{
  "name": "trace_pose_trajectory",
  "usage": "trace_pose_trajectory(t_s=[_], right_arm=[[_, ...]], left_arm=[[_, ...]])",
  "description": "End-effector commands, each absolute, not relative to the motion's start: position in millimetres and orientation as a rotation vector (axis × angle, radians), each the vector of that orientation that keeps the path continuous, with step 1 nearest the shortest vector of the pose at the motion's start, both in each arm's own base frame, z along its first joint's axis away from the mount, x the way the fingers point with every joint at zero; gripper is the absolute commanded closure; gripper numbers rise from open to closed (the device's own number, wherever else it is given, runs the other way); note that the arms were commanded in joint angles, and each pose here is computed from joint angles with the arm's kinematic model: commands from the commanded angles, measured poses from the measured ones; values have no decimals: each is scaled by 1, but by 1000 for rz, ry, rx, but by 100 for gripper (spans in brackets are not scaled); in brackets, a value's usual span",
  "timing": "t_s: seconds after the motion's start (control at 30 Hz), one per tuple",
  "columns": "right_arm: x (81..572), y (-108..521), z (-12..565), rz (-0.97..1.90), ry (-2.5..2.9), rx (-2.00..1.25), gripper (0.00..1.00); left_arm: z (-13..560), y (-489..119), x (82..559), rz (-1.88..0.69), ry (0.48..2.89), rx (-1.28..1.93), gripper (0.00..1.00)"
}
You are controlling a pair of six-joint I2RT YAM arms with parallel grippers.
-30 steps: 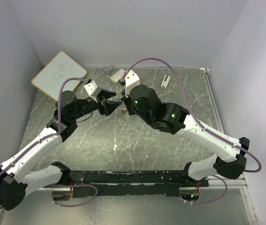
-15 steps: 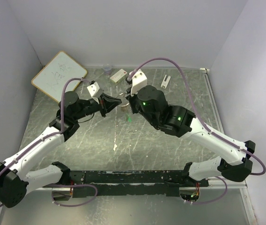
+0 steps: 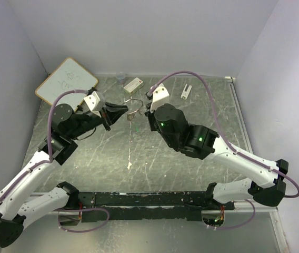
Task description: Remove the keys from the keyring
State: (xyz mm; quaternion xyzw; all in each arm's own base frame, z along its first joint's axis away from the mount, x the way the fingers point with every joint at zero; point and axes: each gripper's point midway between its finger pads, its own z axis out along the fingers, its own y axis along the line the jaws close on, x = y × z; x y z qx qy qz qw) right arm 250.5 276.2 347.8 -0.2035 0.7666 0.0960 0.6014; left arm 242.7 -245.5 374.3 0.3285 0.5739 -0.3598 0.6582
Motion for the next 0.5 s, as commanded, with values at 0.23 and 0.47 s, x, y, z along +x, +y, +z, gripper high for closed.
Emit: trace_pose_trajectory(t_s=[0.23,0.47], right_arm=[[258,231,311,-32,1880,-356,100],[258,225,284,-130,1942,-347,62]], left_arm=[[442,-200,238,-604,1185,610,93],[470,-196,215,-657,1081,599,93]])
